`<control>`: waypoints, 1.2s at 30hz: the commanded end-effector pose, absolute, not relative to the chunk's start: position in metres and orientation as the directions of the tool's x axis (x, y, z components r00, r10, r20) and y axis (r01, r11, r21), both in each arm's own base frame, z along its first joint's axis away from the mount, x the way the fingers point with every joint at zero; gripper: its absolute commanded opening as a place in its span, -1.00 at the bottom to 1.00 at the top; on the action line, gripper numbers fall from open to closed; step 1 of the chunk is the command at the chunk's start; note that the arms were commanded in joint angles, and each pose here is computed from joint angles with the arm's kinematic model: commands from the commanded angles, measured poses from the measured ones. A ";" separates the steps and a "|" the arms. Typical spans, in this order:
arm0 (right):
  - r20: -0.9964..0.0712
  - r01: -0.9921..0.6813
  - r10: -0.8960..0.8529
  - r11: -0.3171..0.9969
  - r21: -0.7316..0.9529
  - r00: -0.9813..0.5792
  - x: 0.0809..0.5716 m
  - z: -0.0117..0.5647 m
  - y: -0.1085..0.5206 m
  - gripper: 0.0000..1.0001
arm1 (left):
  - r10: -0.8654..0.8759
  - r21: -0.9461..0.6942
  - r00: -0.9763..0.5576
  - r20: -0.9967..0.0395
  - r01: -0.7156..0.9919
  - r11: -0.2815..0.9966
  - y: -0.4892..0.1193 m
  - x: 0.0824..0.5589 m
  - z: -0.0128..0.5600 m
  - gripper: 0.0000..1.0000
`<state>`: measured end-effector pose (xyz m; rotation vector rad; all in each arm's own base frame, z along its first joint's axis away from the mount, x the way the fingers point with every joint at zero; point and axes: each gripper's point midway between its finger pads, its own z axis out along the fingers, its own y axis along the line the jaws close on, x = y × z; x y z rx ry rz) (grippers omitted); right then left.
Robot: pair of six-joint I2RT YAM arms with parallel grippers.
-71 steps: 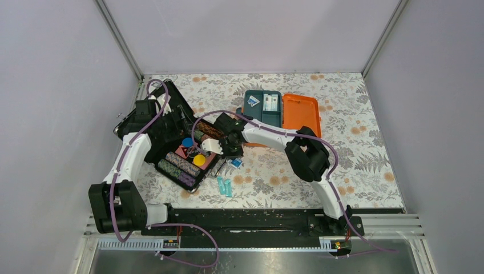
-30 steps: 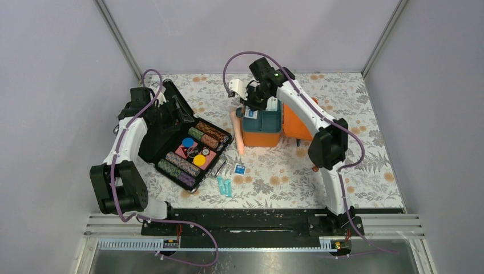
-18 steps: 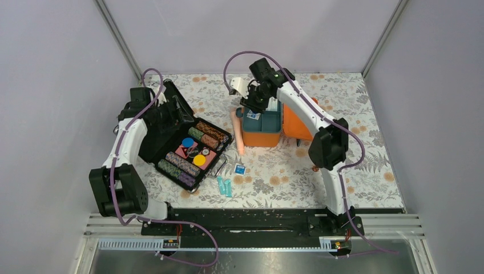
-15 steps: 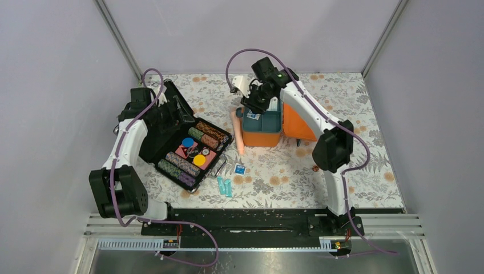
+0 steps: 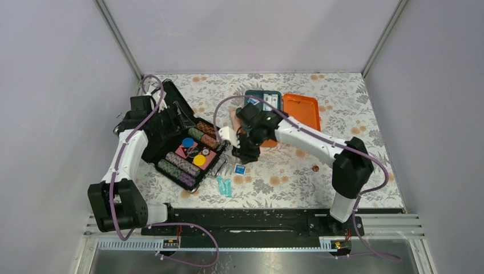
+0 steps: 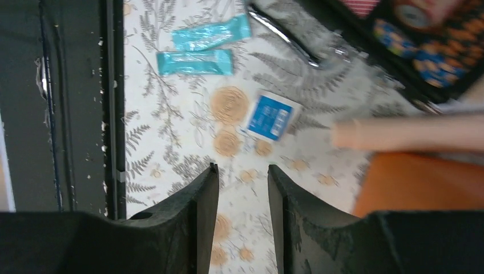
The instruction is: Organize the medicine kit
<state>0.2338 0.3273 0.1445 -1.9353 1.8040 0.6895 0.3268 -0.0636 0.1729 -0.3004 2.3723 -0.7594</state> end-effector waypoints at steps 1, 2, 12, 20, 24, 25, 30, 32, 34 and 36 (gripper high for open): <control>-0.605 -0.994 -0.796 -0.070 0.080 0.007 0.220 0.110 0.360 -0.10 | -0.390 -0.607 -0.743 -0.544 0.027 0.794 -0.070 0.335 0.191 0.57; -0.600 -0.993 -0.798 -0.026 0.112 -0.047 0.221 0.103 0.366 -0.07 | -0.390 -0.612 -0.745 -0.541 0.031 0.790 -0.073 0.334 0.193 0.57; -0.480 -0.964 -0.837 0.252 0.090 -0.264 0.240 0.036 0.363 0.15 | -0.393 -0.616 -0.698 -0.599 0.087 0.783 -0.081 0.324 0.208 0.57; -0.404 -0.962 -0.874 0.266 0.065 -0.269 0.241 0.004 0.348 0.20 | -0.387 -0.598 -0.680 -0.622 0.094 0.796 -0.079 0.315 0.205 0.58; -0.370 -0.965 -0.892 0.256 0.063 -0.261 0.239 -0.013 0.342 0.10 | -0.391 -0.600 -0.682 -0.618 0.087 0.796 -0.078 0.315 0.204 0.58; -0.363 -0.964 -0.894 0.259 0.060 -0.263 0.239 -0.015 0.340 0.06 | -0.393 -0.600 -0.682 -0.617 0.084 0.795 -0.077 0.316 0.203 0.58; -0.346 -0.963 -0.899 0.263 0.062 -0.268 0.235 -0.020 0.335 -0.59 | -0.405 -0.613 -0.693 -0.597 0.067 0.787 -0.075 0.323 0.202 0.58; -0.357 -0.961 -0.893 0.271 0.062 -0.275 0.235 -0.013 0.335 -0.93 | -0.410 -0.620 -0.698 -0.588 0.063 0.782 -0.075 0.326 0.202 0.58; -0.375 -0.962 -0.886 0.267 0.065 -0.271 0.234 0.000 0.337 -1.00 | -0.415 -0.627 -0.702 -0.579 0.058 0.777 -0.075 0.329 0.202 0.58; -0.408 -0.963 -0.874 0.259 0.070 -0.264 0.233 0.019 0.341 -1.00 | -0.424 -0.635 -0.706 -0.567 0.048 0.771 -0.074 0.332 0.201 0.58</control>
